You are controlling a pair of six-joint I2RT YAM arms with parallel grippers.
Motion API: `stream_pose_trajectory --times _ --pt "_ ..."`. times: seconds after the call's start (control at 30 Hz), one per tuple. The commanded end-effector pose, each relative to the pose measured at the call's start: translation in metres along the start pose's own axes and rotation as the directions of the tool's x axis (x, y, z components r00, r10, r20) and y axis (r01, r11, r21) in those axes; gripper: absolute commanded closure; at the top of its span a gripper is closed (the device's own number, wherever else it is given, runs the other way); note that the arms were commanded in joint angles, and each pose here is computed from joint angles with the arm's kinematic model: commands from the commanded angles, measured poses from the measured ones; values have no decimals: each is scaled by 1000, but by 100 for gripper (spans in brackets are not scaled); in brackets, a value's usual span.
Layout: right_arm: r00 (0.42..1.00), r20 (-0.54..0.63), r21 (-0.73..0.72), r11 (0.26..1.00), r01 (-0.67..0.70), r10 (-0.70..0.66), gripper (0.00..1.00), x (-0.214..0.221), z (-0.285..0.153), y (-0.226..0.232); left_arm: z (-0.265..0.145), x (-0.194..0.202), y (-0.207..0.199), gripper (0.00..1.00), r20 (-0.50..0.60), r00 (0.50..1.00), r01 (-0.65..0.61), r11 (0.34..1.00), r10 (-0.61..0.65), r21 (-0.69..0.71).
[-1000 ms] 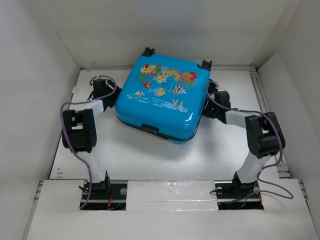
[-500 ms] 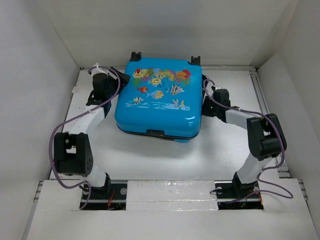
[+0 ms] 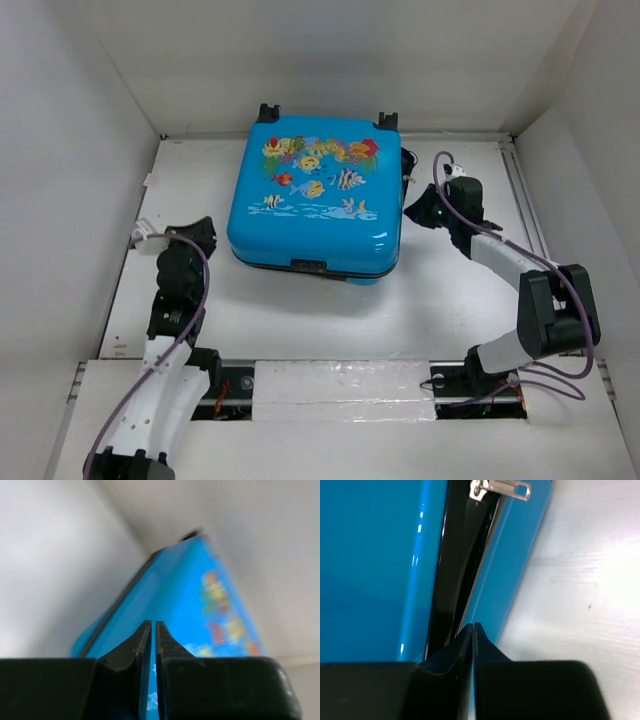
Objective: Pack the luggage
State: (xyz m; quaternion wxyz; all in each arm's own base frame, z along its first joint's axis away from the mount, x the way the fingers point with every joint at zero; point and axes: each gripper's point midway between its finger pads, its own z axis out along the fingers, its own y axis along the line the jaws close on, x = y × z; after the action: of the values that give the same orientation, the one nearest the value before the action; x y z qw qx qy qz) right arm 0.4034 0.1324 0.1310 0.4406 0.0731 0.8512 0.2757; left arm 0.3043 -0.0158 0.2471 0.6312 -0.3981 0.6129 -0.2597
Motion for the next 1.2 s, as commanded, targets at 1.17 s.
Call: stream_pose_trajectory --times 1.17 --pt "999 45 -190 982 18 -10 96 33 -39 36 14 60 -54 97 -277 959 138 951 -59 276"
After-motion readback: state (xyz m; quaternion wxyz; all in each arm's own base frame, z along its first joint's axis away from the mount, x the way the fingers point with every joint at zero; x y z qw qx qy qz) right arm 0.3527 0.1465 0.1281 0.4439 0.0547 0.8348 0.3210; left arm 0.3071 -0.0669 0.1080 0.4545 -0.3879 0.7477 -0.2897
